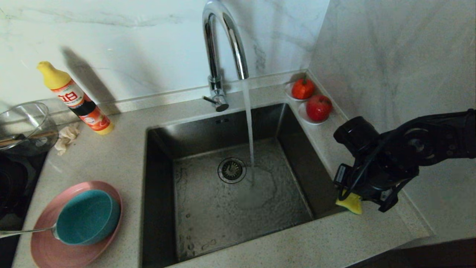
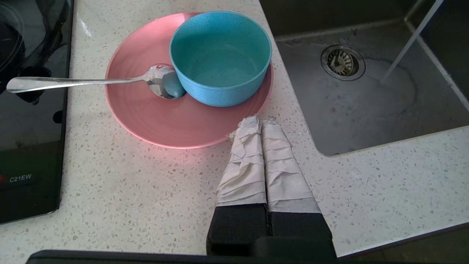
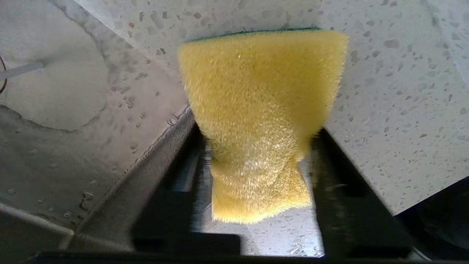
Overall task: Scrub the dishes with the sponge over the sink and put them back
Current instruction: Rinse the spoon
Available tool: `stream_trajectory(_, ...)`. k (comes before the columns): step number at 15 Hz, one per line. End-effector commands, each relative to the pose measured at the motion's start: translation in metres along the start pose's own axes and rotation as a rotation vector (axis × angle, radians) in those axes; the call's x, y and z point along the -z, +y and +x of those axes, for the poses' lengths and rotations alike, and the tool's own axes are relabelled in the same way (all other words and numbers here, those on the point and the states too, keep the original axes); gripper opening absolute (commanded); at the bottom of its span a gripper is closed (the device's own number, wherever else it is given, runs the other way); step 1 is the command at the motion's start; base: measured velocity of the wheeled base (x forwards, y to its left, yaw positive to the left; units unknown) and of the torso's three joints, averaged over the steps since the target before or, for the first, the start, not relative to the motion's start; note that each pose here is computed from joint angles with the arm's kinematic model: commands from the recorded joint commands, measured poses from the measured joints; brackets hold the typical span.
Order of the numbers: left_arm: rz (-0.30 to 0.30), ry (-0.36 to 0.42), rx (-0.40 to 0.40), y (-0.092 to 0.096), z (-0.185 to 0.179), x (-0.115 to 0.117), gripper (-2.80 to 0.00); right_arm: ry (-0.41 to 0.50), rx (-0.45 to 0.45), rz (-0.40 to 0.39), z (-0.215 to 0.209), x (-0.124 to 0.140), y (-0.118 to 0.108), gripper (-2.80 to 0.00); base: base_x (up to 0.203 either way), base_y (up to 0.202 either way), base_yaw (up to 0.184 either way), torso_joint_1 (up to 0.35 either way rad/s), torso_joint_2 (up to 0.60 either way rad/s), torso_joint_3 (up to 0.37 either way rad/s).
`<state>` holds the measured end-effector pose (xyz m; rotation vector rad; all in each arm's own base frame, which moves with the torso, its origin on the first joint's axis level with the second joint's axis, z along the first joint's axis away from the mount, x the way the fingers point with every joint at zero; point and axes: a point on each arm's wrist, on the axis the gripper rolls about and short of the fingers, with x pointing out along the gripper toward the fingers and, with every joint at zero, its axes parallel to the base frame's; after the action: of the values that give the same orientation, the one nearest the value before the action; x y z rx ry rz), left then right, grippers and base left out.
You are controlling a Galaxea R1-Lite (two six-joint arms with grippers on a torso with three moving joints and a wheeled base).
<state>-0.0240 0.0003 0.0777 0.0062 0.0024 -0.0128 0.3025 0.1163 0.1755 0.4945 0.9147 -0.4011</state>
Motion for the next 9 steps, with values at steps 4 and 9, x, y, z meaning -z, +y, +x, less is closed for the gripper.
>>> stream_trajectory(4, 0.0, -0.001, -0.001, 0.0, 0.0, 0.0, -2.8, -0.009, -0.008, 0.01, -0.005, -0.002, 0.0, -2.8, 0.0, 0.0, 0.0, 0.0, 0.0, 0.0)
stream_trajectory(9, 0.0, -0.002, -0.001, 0.0, 0.0, 0.0, -2.8, -0.047, -0.052, 0.024, -0.032, -0.008, -0.007, -2.8, 0.0, 0.0, 0.0, 0.0, 0.0, 0.0)
